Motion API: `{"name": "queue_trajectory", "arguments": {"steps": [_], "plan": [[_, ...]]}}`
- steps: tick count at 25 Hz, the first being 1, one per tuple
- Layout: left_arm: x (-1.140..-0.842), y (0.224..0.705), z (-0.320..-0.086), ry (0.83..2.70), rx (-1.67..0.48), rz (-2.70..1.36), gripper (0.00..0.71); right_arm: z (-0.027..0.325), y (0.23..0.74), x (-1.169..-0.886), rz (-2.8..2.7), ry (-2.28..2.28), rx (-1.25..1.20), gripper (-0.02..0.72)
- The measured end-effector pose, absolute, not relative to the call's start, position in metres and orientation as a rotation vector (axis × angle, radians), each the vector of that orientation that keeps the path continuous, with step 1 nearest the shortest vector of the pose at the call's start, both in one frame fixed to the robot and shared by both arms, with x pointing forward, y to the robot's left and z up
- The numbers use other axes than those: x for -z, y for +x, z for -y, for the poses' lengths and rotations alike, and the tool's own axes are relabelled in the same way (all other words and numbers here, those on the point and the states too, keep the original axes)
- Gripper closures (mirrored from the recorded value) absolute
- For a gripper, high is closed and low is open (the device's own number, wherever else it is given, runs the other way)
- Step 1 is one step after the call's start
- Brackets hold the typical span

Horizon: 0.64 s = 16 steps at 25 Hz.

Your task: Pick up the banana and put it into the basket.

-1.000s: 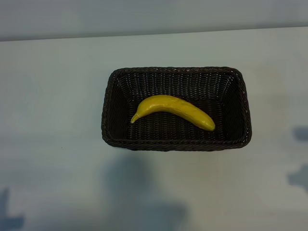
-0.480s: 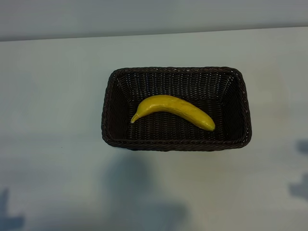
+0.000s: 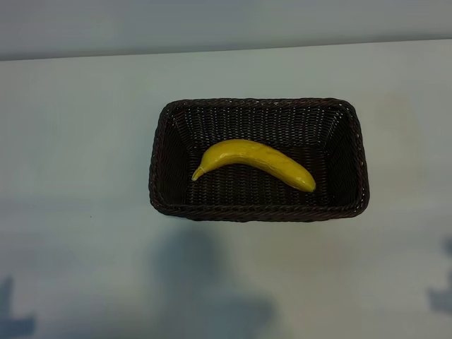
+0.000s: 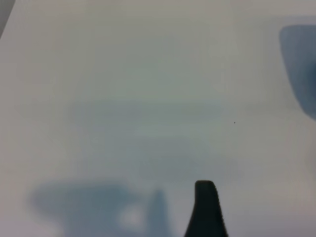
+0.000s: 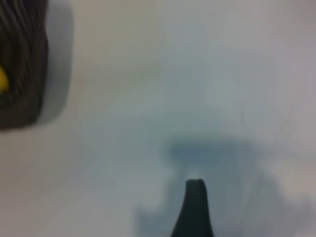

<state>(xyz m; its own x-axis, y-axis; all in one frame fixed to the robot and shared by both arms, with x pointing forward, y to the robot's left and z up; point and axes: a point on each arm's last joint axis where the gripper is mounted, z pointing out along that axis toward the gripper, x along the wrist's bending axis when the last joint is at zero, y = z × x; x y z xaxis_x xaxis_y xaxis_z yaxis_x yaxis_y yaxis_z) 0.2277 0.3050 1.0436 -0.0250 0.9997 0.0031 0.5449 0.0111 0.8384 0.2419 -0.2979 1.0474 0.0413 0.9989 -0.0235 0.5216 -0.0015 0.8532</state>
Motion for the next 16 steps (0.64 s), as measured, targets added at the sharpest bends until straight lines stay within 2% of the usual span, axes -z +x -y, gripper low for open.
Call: {"name": "queue_trajectory", "arguments": {"steps": [16], "plan": [[-1.0436,0.2277,-0.305,1.603,-0.894,-1.644,0.146,0.2972,0.234,-1.0473,-1.536,1.574,-0.891,0.098]]}}
